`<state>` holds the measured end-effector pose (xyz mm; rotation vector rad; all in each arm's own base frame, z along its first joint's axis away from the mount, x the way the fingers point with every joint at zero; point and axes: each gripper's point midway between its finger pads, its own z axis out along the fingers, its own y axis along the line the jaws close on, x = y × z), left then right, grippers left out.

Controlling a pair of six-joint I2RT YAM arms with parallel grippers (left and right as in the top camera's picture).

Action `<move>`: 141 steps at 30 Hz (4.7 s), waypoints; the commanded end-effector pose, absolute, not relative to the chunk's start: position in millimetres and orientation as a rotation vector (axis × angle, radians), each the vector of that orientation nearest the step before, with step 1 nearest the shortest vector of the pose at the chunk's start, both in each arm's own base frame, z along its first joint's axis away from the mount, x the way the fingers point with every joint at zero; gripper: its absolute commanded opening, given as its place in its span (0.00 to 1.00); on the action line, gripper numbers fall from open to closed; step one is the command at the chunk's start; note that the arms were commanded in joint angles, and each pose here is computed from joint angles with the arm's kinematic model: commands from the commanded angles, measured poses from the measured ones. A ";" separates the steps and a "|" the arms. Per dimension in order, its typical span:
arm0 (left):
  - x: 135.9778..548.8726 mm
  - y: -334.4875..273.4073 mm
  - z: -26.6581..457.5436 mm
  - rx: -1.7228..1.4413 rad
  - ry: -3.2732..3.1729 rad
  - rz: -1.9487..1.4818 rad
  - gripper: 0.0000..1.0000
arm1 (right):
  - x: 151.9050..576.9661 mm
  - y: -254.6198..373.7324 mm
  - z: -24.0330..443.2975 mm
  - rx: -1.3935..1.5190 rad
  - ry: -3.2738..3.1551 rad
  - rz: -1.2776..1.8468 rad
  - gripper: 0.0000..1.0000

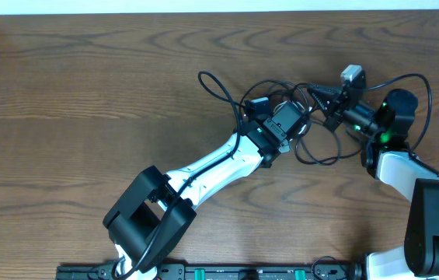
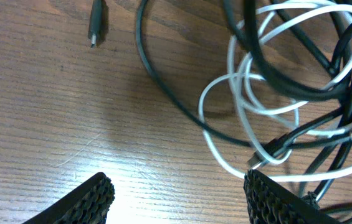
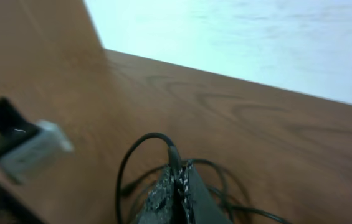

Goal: Untangle cables

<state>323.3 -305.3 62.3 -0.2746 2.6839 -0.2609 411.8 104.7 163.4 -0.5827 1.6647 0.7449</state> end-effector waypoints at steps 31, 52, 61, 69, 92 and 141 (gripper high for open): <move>322.8 -311.3 59.5 -0.236 2.690 -0.283 0.68 | 422.8 39.6 183.4 -0.363 1.833 0.204 0.01; 323.1 -311.2 59.6 -0.236 2.688 -0.282 0.68 | 406.1 68.8 230.2 -0.289 1.724 0.538 0.01; 323.1 -311.3 59.6 -0.236 2.689 -0.283 0.68 | 410.1 -52.4 176.3 0.290 1.933 -0.125 0.01; 323.5 -311.7 59.9 -0.235 2.687 -0.285 0.68 | 408.6 18.3 169.7 0.014 1.991 0.277 0.01; 369.4 -218.6 73.6 -0.145 2.716 -0.112 0.68 | 354.3 102.5 243.1 -0.261 1.822 0.862 0.01; 369.9 -267.4 88.6 0.279 2.669 -0.397 0.69 | 383.6 102.5 93.5 -0.020 2.199 1.010 0.61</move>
